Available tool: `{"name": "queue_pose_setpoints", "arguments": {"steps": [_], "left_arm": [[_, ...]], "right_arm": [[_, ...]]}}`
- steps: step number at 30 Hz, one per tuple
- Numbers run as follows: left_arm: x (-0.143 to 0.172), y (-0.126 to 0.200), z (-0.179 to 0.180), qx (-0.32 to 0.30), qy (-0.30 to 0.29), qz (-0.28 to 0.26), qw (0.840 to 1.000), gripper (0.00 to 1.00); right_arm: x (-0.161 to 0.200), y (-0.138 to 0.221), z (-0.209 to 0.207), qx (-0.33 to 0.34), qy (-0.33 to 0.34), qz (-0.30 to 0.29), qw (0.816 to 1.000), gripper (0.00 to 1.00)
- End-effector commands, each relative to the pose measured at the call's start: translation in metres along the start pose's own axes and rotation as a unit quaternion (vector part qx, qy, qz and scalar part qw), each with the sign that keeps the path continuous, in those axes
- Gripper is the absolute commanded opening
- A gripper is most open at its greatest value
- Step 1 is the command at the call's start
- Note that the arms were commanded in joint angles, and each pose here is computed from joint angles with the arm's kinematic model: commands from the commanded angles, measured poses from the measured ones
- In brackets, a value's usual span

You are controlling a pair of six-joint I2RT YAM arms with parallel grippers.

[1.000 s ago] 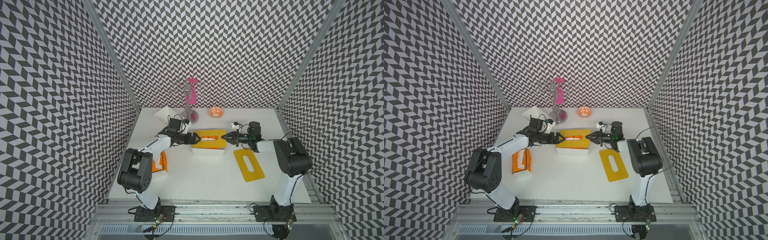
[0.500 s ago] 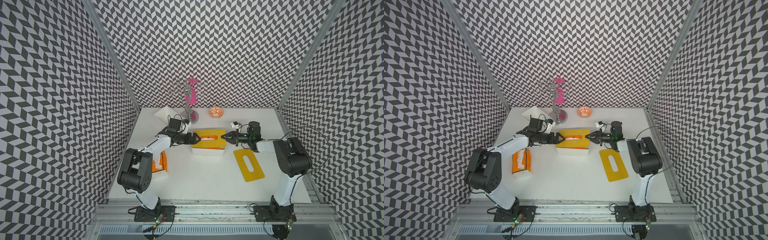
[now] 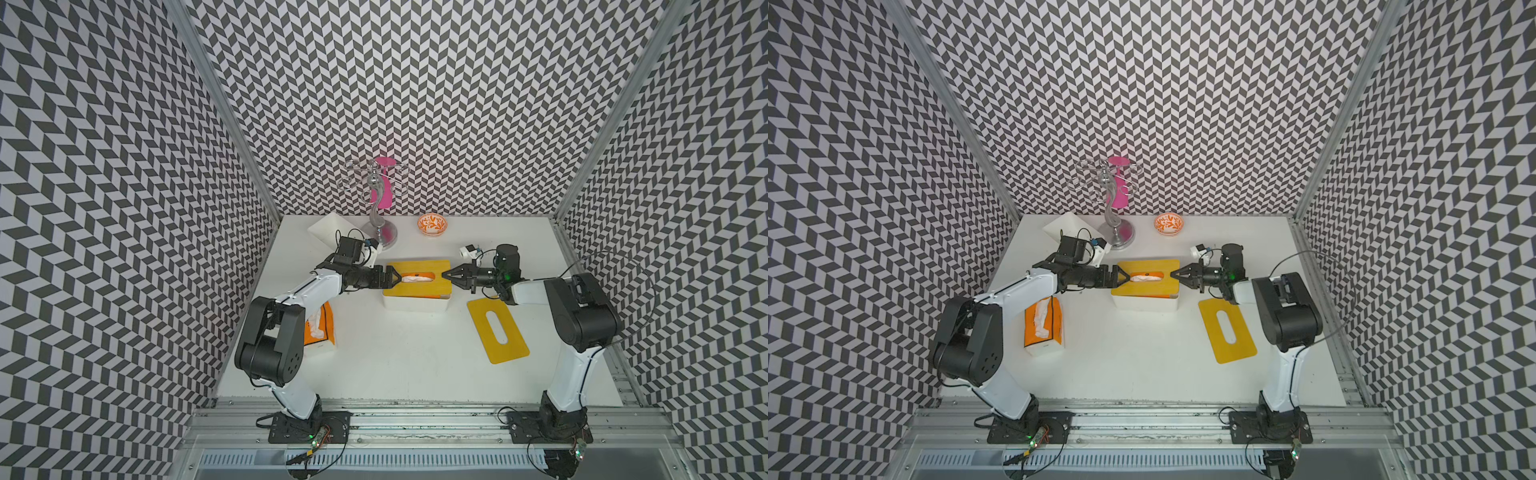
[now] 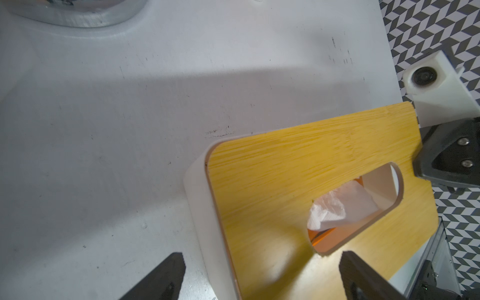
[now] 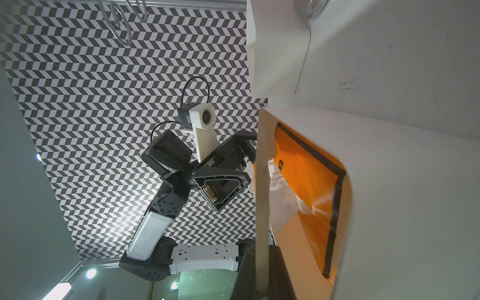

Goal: Put the tissue paper into the tissue box
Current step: Close the box lid on the tissue box.

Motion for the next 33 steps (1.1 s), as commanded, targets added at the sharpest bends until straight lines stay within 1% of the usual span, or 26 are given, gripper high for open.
{"name": "queue_pose_setpoints", "arguments": {"steps": [1, 17, 33], "left_arm": [[-0.006, 0.004, -0.004, 0.0, -0.007, -0.01, 1.0, 0.97], [-0.003, -0.003, -0.005, 0.009, -0.001, -0.004, 1.0, 0.96], [0.002, -0.018, -0.006, 0.019, 0.007, 0.013, 1.0, 0.89]], "right_arm": [[-0.001, -0.004, 0.005, -0.009, 0.031, 0.008, 0.999, 0.0], [0.0, -0.004, 0.0, -0.006, 0.027, 0.001, 1.0, 0.0], [0.004, -0.007, -0.006, -0.012, 0.02, 0.005, 1.0, 0.0]]}}
Point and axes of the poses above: each gripper's point midway between its finger pads, its own y axis back along the fingers, its own z axis along the line the jaws close on, x = y × z, the point moved 10 cm from there along y, back along the fingers, and after that the axes turned 14 degrees about -y, right-handed, at the moved point
